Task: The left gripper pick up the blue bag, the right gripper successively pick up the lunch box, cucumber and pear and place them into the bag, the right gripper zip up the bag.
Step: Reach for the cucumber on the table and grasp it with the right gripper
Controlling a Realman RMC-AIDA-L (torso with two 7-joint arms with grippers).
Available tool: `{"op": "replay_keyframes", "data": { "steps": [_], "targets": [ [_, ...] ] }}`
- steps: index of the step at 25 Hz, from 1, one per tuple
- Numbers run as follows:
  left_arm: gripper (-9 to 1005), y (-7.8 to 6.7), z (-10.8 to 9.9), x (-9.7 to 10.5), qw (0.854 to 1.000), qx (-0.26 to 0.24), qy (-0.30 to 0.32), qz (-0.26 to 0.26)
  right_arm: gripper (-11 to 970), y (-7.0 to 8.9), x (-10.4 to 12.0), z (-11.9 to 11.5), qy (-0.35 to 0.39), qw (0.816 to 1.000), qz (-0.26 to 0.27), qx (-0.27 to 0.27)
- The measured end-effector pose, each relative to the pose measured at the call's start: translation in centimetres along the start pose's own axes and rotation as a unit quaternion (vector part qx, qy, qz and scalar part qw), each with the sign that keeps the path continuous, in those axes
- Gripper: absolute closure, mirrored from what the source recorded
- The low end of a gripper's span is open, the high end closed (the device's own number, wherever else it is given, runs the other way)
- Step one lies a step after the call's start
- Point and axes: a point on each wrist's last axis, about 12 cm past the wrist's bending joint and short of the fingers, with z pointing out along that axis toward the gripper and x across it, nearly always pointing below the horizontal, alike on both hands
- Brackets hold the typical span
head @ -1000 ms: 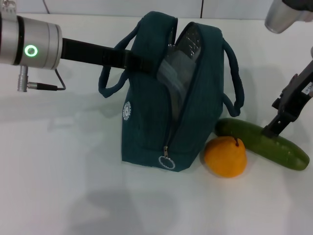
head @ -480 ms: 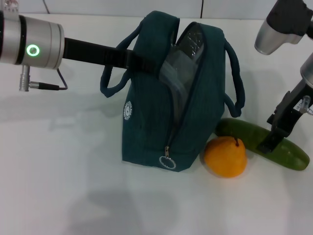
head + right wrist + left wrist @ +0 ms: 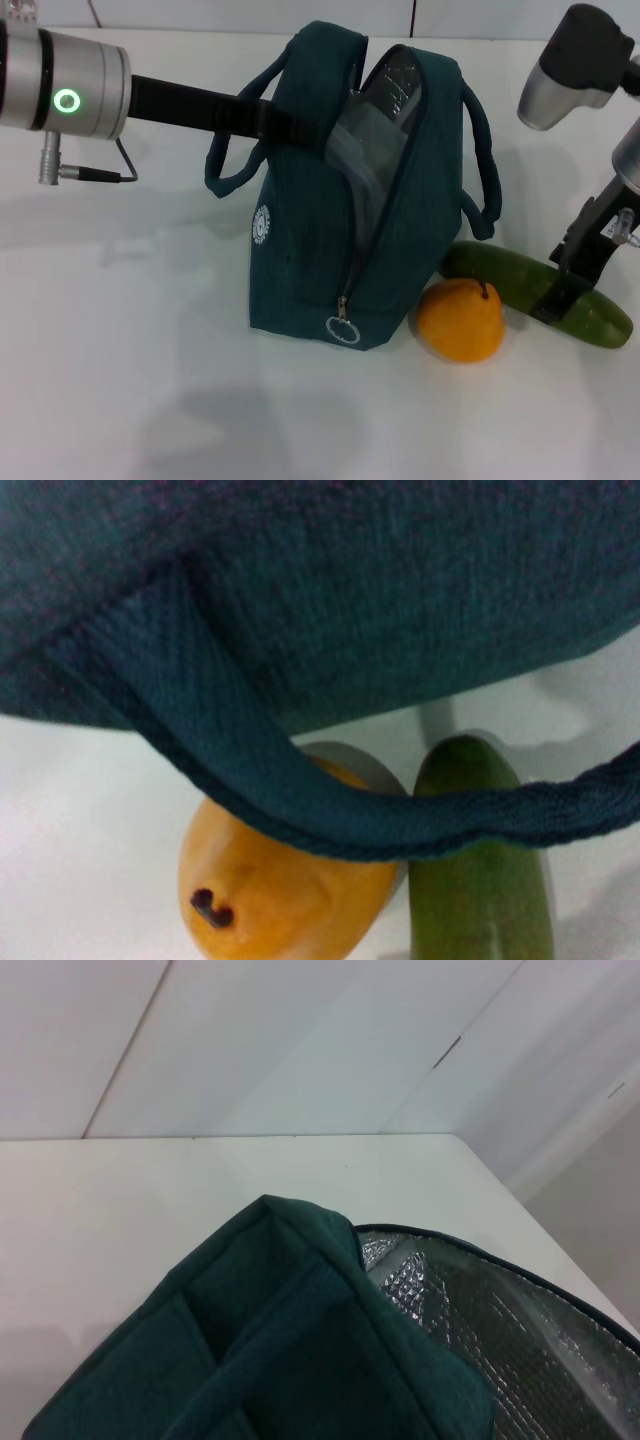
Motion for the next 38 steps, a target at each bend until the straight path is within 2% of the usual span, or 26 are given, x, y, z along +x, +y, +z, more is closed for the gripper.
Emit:
{"op": "replay_keyframes", "data": {
  "steps": [9, 16, 38],
  "targets": [
    [959, -0.1, 0.0, -0.1, 1.0, 0.001, 0.0, 0.001, 101, -0.3, 0.3, 1.1, 0.013, 1.0, 0.001, 0.012],
    [959, -0.3, 0.2, -0.3, 1.0, 0.003, 0.0, 0.003, 123, -1.1, 0.7, 1.5, 0.035, 0.998, 0.007, 0.054],
    [959, -0.2, 0.1, -0.4, 1.0, 0.002, -0.004, 0.005, 193, -0.8, -0.5, 1.6, 0.029, 0.997, -0.025, 0.074]
  ]
}}
